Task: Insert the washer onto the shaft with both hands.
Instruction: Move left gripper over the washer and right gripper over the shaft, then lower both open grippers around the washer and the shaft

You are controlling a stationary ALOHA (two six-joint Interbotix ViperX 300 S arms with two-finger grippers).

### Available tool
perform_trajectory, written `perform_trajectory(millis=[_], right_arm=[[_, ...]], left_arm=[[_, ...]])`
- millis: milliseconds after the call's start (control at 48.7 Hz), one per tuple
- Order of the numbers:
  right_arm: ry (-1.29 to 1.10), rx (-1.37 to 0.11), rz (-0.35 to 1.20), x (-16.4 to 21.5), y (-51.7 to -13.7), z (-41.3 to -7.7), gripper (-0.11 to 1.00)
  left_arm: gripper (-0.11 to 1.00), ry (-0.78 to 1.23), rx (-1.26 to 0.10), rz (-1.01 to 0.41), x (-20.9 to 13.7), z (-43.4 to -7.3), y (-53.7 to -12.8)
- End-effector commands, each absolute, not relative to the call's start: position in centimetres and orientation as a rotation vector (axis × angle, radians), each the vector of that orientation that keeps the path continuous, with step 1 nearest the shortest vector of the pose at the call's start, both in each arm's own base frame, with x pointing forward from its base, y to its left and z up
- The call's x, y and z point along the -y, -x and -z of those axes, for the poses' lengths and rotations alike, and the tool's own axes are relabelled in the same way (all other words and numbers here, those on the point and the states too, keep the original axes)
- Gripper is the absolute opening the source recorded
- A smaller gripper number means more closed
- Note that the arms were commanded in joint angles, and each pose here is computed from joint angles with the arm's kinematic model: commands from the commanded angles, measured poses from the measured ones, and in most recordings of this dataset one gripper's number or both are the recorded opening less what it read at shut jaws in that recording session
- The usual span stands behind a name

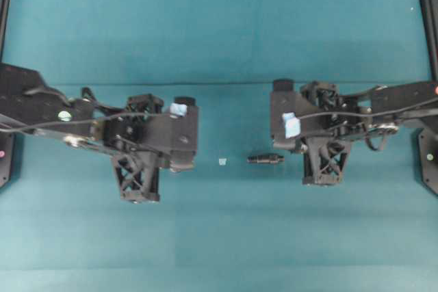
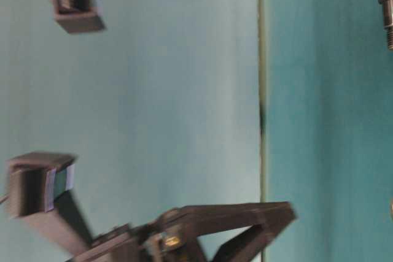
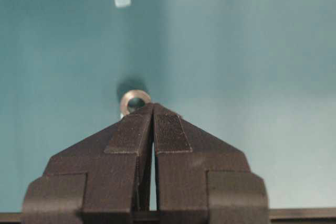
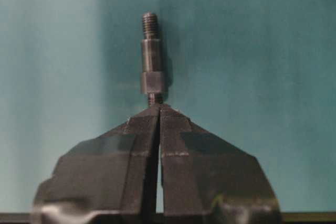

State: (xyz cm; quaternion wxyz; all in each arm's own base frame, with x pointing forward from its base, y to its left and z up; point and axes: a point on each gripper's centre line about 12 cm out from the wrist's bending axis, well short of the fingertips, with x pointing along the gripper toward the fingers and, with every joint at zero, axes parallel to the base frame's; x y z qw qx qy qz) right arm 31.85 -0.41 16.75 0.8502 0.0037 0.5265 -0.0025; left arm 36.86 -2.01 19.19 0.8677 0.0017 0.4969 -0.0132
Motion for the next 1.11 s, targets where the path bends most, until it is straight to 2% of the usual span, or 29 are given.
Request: perform_trajectory(millis=[0, 164, 287, 390, 452, 534, 636, 698, 760, 821, 924, 1088], right_arm=[[0.017, -1.101, -0.010, 0.4, -32.5, -16.8, -0.09], [0.024, -1.095, -0.013, 0.4, -33.2, -16.1, -0.07], [0.023, -1.088, -0.012, 0.4, -33.7, -15.6, 0.00], [0.022, -1.101, -0.011, 0.5, -33.8, -15.1, 0.13], [0.022, -1.107, -0.012, 0.4, -33.9, -14.8, 0.28], [0.019, -1.117, -0.011, 0.4, -33.9, -14.5, 0.53], [0.019, -1.126, -0.011, 0.4, -33.9, -14.2, 0.83], [0.018, -1.132, -0.010, 0.4, -33.9, -14.0, 0.94], [0.019, -1.137, -0.010, 0.4, -33.9, -13.7, 0.93], [0.019, -1.135, -0.011, 0.4, -34.0, -13.6, 0.91], [0.019, -1.135, -0.011, 0.4, -34.2, -13.2, 0.90], [0.020, -1.147, -0.013, 0.3, -34.4, -12.2, 0.89]], left_arm=[[0.02, -0.004, -1.039, 0.028, 2.1, -19.2, -37.3], [0.02, -0.001, -1.055, 0.023, 2.0, -18.5, -37.3], [0.02, 0.005, -1.066, 0.017, 1.8, -18.1, -37.2], [0.02, 0.029, -1.075, -0.002, 1.6, -17.7, -37.0], [0.04, 0.050, -1.088, -0.018, 1.4, -17.2, -36.9], [0.17, 0.061, -1.080, -0.028, 1.2, -16.8, -36.9], [0.47, 0.061, -1.051, -0.025, 1.2, -16.1, -37.0], [0.67, 0.060, -1.048, -0.023, 1.3, -15.6, -37.0], [0.84, 0.058, -1.048, -0.021, 1.3, -15.1, -37.0], [0.94, 0.057, -1.054, -0.019, 1.4, -14.5, -37.0], [0.86, 0.058, -1.049, -0.018, 1.5, -13.9, -37.2], [0.86, 0.059, -1.059, -0.018, 1.5, -12.8, -37.5]])
